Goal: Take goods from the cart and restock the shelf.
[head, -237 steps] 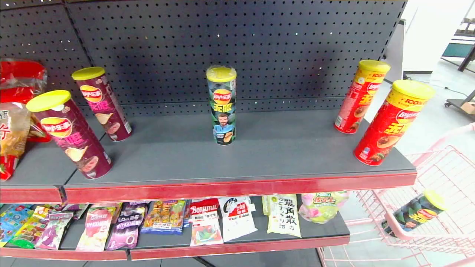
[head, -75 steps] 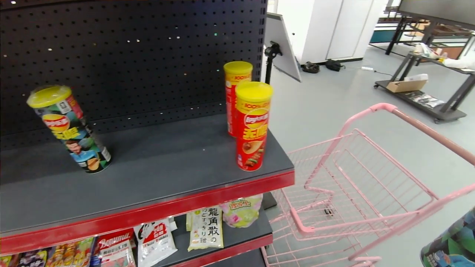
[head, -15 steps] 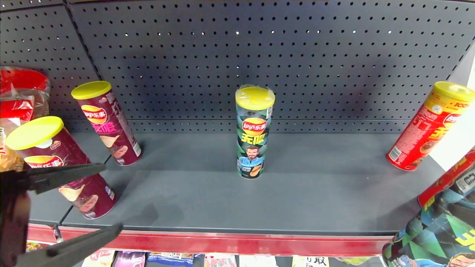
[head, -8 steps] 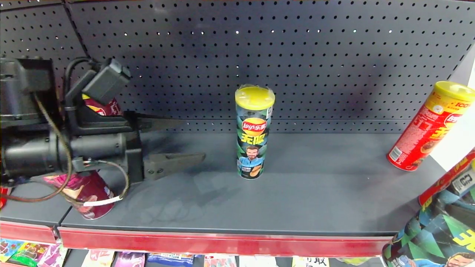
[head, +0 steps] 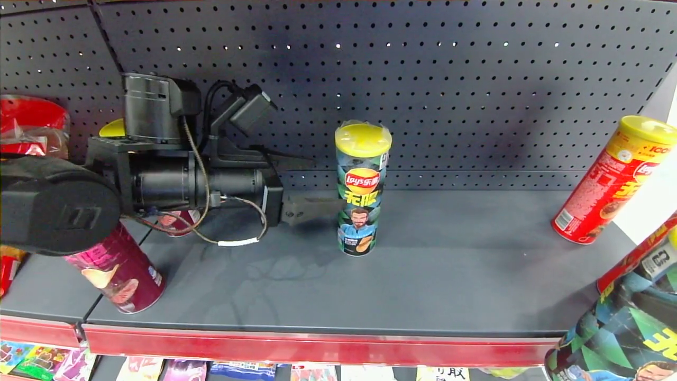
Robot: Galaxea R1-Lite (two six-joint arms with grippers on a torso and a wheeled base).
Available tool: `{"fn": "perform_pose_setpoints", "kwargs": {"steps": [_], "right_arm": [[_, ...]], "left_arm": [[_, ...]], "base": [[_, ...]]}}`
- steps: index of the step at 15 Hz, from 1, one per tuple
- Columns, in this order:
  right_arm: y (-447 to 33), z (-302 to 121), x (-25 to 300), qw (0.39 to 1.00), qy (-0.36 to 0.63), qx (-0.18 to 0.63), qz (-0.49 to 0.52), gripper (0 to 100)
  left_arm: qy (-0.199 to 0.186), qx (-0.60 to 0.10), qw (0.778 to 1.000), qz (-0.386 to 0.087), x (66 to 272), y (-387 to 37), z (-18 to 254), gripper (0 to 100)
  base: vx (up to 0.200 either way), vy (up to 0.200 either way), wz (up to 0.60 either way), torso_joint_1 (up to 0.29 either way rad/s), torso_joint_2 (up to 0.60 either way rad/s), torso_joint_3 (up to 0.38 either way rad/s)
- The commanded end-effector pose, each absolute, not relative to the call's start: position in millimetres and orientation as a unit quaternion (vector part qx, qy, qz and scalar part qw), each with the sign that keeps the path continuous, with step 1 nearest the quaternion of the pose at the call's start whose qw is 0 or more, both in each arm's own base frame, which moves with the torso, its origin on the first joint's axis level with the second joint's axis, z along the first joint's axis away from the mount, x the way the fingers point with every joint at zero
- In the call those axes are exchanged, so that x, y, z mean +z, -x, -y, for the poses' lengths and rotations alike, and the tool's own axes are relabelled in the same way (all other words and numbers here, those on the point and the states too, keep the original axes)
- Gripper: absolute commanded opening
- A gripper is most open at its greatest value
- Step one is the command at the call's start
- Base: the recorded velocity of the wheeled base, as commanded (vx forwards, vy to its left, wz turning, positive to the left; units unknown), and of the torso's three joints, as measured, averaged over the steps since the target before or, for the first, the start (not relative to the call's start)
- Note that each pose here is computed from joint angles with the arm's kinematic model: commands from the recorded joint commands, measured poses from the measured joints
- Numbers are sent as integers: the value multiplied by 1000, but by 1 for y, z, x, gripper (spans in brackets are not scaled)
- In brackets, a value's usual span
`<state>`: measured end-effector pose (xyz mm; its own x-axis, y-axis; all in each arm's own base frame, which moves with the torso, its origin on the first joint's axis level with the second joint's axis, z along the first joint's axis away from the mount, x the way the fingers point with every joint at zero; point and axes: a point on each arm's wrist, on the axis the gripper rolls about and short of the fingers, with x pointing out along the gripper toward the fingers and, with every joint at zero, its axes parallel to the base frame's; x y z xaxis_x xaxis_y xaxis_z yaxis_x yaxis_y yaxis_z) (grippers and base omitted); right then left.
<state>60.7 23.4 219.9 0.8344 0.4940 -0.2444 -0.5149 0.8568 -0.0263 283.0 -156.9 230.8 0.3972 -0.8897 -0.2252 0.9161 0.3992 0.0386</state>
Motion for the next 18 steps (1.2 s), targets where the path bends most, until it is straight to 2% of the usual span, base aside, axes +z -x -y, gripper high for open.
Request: {"fn": "perform_pose_setpoints", "kwargs": {"steps": [1,14,18], "right_arm": [[-59,-23,220,957,45,264,-113,0],[-62,-24,219,957,45,263,-118,0],[-65,-24,220,956,45,263,-122,0]], "left_arm": [[-78,-544,830,-94,222,-297,167,100],[-80,-561,821,-68,221,-338,208,100],[-80,-573,812,-71,219,-332,220,100]], "base": [[0,0,0,0,0,0],[0,0,0,0,0,0],[0,0,0,0,0,0]]}}
